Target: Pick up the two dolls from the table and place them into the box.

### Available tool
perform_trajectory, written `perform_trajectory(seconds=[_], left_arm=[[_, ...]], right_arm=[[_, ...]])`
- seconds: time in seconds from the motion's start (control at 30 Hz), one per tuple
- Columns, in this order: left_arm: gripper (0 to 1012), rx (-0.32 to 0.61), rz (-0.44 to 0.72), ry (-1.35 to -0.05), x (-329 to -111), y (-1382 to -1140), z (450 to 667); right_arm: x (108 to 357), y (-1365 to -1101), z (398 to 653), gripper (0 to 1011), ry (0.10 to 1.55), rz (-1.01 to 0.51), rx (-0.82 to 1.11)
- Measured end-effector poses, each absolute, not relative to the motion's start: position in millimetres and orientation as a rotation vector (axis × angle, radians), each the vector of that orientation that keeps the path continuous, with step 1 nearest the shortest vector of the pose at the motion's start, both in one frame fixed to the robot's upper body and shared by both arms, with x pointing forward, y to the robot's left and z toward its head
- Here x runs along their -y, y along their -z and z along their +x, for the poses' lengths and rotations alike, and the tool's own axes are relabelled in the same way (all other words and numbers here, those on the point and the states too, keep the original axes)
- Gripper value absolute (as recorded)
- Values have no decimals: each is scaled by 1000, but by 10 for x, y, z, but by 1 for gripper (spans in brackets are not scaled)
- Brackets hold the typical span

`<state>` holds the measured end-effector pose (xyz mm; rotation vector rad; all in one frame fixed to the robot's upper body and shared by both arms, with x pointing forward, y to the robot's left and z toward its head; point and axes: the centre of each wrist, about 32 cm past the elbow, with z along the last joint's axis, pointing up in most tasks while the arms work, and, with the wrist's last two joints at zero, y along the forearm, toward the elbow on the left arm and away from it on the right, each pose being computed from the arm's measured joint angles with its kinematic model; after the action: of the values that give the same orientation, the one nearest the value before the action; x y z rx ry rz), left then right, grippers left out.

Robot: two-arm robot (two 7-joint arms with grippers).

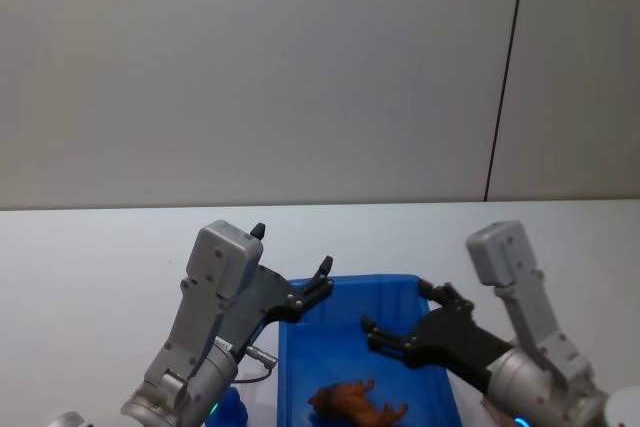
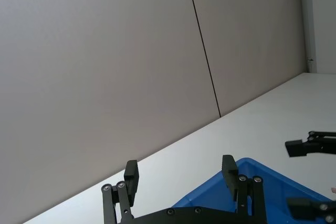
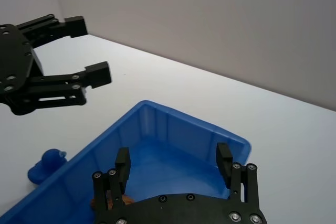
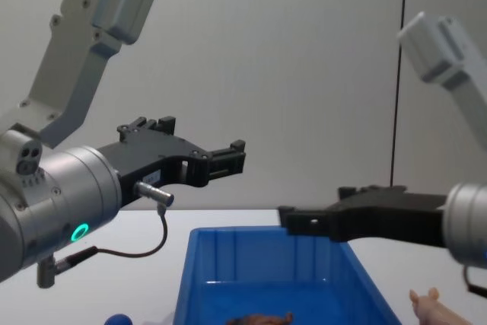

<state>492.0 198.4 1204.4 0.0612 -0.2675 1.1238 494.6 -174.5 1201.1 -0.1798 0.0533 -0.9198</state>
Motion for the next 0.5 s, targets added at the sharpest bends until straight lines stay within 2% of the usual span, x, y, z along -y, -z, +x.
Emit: perform_trajectory(seconds=[0.03, 0.5], left_arm=[[1002, 267, 61, -1124, -1984, -12044, 4920], [1002, 267, 61, -1124, -1984, -12044, 4920]], right_arm=[[1759, -12012, 4938, 1000, 926, -179, -50], [2172, -11976, 4664, 1001, 1068, -185, -22]])
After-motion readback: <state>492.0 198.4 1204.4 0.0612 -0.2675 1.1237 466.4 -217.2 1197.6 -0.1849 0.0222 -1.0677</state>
